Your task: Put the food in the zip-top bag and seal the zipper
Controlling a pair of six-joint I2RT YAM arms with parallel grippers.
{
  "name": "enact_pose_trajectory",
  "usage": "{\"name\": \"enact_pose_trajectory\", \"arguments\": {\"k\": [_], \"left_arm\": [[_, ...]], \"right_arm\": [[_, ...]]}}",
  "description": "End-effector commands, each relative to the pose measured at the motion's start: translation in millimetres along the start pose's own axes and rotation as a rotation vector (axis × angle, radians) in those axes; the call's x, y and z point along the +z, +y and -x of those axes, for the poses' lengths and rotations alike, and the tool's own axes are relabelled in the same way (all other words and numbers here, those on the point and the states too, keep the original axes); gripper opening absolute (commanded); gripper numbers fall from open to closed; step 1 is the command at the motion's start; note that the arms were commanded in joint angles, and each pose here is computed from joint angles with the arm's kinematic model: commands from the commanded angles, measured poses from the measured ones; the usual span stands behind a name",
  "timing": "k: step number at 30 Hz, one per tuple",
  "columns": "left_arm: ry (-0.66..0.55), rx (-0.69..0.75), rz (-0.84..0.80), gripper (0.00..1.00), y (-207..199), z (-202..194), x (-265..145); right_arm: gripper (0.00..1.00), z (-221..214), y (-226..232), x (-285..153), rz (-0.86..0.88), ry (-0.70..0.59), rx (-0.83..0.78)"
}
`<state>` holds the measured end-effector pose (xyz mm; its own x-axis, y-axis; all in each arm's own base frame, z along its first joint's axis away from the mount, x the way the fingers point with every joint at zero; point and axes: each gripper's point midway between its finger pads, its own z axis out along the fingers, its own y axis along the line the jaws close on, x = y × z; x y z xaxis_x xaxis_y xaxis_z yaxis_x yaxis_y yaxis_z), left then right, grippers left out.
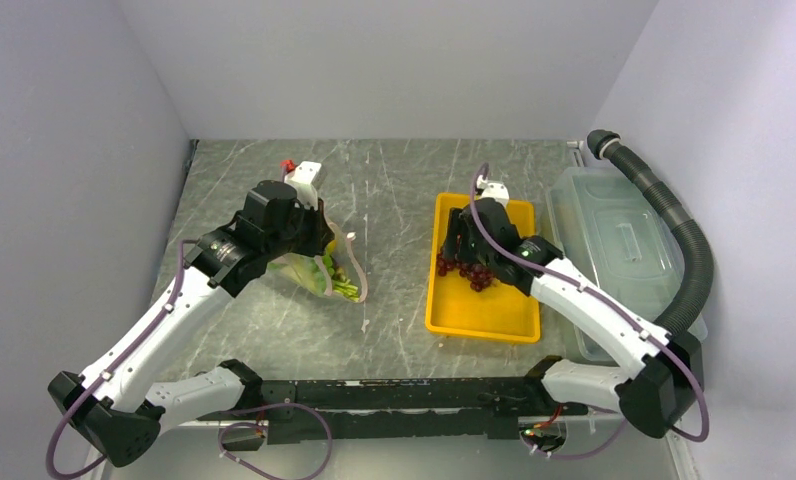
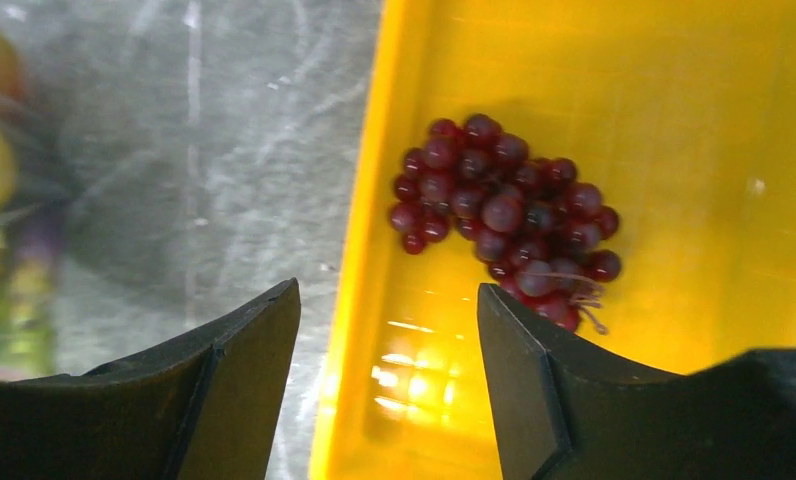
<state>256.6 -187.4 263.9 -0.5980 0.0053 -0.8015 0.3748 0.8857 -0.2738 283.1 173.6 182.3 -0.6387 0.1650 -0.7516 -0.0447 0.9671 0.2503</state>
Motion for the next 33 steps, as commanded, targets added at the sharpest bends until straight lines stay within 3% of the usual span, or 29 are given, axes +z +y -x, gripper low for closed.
{"name": "enact_pose_trajectory", "arguments": {"k": [1, 28, 33], "left_arm": [[-0.084, -0.004, -0.041, 0.00, -9.0, 22.0, -7.4], [-0.077, 0.000, -0.037, 0.00, -8.1, 21.2, -6.1], [-0.078, 0.000, -0.037, 0.00, -7.7, 21.3, -6.6]], "right_arm": [[0.70, -4.8, -29.1, 8.3, -0.126, 0.063, -0.112], [0.74, -53.7, -83.6, 84.0, -0.283, 0.336, -0.121], [0.70, -66.7, -92.9, 91.3, -0.323, 0.363, -0.117]]}}
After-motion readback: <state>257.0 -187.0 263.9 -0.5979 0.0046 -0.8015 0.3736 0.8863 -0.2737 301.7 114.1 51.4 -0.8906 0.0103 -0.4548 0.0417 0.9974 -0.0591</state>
